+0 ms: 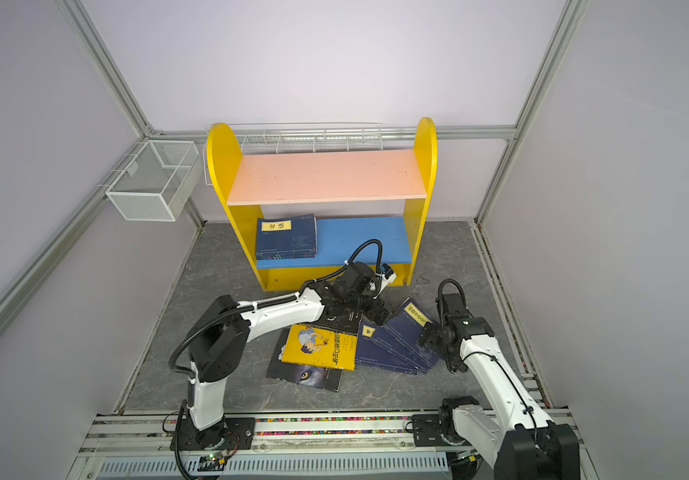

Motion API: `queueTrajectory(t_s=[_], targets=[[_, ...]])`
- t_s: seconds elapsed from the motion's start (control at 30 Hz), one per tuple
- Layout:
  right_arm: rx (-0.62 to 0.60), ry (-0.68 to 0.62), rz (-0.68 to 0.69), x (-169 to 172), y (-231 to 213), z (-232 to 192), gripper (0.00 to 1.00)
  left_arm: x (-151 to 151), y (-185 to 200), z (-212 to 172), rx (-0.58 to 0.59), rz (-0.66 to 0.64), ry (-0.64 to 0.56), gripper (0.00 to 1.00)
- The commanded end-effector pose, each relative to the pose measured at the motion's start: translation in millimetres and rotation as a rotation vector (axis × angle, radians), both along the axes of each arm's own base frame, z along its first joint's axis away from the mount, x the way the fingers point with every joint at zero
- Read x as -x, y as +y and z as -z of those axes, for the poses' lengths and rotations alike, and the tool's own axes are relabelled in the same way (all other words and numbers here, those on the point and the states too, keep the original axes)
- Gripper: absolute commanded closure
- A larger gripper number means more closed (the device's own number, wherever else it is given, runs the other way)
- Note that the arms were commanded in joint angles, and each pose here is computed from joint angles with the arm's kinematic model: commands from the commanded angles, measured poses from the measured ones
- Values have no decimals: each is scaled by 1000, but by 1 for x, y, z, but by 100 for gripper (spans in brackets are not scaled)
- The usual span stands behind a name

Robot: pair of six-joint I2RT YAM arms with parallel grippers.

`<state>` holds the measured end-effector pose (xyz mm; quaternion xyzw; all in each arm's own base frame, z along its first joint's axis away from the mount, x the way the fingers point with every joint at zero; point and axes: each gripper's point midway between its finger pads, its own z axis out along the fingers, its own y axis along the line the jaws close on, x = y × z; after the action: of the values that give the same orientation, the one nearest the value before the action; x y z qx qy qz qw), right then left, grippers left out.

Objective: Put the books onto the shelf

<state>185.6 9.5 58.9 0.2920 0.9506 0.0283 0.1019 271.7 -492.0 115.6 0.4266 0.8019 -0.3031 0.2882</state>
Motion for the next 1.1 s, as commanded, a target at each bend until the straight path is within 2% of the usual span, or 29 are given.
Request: queueTrajectory(t_s=[0.0, 0.07, 0.13, 0.2, 0.4, 0.53, 0.63, 0.77, 1.07], targets=[[-154, 31, 52, 4, 6, 17, 2, 17, -12, 16, -68, 118, 12, 11], [-257, -8, 104, -3, 9, 25, 5, 18, -15, 27, -101, 128, 8, 12], [-295, -43, 103, -9, 13, 29, 8, 17, -16, 35, -112, 123, 15, 14], [-310, -59, 93, -12, 15, 30, 9, 17, -17, 40, -118, 127, 26, 17], [-320, -110, 74, -20, 16, 27, 12, 14, -17, 55, -142, 115, 34, 34], [-373, -167, 61, -32, 23, 18, 14, 12, -13, 71, -184, 111, 44, 44], [-427, -224, 47, -42, 31, 5, 15, 12, -10, 82, -212, 110, 54, 49], [-443, -246, 43, -48, 32, -7, 18, 12, -4, 93, -272, 110, 81, 55], [-436, -305, -6, -63, 33, -40, 25, 20, -3, 98, -268, 135, 113, 57]])
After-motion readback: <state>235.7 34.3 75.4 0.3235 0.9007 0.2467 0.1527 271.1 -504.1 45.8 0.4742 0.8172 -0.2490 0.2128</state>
